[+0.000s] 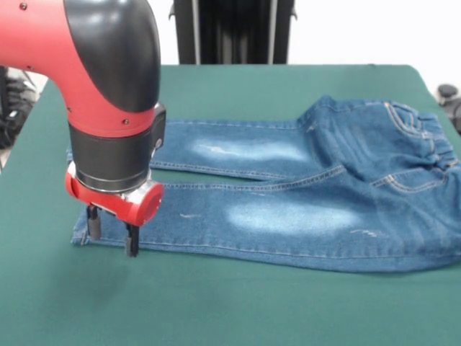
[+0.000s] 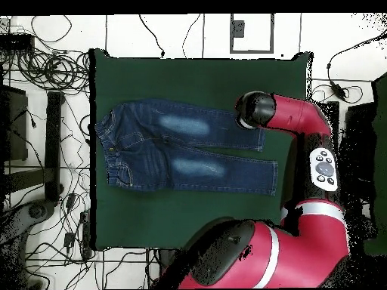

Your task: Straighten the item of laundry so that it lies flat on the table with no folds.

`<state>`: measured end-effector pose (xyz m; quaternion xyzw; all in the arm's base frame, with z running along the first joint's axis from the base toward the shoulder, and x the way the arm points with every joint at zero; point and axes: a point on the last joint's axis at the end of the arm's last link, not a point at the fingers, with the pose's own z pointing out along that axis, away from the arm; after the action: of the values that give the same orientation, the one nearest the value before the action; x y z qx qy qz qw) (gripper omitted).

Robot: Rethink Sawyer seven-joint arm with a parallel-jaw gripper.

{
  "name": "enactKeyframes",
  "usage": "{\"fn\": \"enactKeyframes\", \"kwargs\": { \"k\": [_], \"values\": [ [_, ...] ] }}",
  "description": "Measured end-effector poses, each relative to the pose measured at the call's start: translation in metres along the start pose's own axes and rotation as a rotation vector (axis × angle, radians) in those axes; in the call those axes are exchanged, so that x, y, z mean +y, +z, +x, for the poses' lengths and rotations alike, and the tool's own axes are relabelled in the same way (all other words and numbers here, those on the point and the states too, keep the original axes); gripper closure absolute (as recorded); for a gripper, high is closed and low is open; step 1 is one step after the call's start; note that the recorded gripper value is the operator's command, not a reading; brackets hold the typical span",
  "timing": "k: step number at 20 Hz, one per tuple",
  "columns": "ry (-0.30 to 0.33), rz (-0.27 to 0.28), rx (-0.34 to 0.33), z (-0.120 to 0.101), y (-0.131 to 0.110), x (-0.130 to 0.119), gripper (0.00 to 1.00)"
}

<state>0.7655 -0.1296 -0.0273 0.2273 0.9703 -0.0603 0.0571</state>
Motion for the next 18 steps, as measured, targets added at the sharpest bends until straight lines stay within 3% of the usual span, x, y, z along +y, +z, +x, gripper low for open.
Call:
{"fn": "enactKeyframes", "kwargs": {
  "k": [9, 18],
  "values": [
    [-0.006, 0.003, 0.004, 0.0012, -0.001, 0.002, 0.0],
    [0.001, 0.01, 0.048, 0.0084, 0.0007, -0.001, 0.0]
  ]
}}
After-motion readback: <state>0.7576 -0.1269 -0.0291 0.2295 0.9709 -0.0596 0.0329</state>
